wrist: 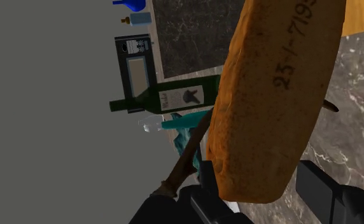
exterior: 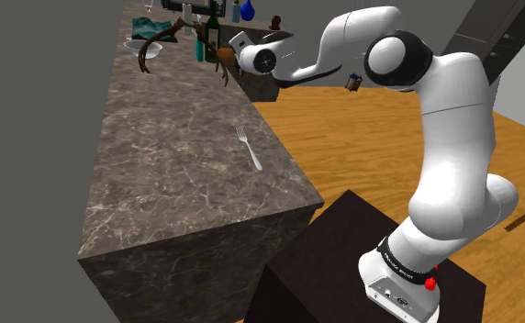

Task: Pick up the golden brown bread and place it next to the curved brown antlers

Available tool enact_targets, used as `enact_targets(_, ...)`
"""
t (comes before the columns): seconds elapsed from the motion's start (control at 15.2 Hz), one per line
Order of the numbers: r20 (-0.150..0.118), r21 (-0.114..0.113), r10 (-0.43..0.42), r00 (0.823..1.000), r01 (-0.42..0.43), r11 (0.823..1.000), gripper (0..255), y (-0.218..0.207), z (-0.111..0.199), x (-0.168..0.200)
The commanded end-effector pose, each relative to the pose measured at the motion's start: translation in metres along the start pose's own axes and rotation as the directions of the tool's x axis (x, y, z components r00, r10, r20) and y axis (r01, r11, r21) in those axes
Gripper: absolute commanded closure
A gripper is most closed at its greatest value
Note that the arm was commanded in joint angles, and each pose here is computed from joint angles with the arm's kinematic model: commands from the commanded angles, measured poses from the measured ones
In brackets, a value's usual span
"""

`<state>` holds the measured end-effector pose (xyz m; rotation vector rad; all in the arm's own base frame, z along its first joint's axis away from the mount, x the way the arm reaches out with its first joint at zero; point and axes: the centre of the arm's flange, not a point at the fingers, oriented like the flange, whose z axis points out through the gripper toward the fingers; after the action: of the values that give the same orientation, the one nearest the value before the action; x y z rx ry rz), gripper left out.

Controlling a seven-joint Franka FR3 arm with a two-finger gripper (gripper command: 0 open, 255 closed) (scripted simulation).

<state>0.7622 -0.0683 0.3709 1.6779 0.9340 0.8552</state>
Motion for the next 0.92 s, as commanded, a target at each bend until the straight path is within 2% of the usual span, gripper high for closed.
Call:
enact_targets(0.0, 0.0, -0.005, 0.0, 1.0, 0.0, 1.0, 255, -0.007, 0.002, -0.001)
enact_targets(0.86, 0.0, -0.005, 0.0, 1.0, 0.0, 1.0, 255, -0.073, 0.019, -0.009)
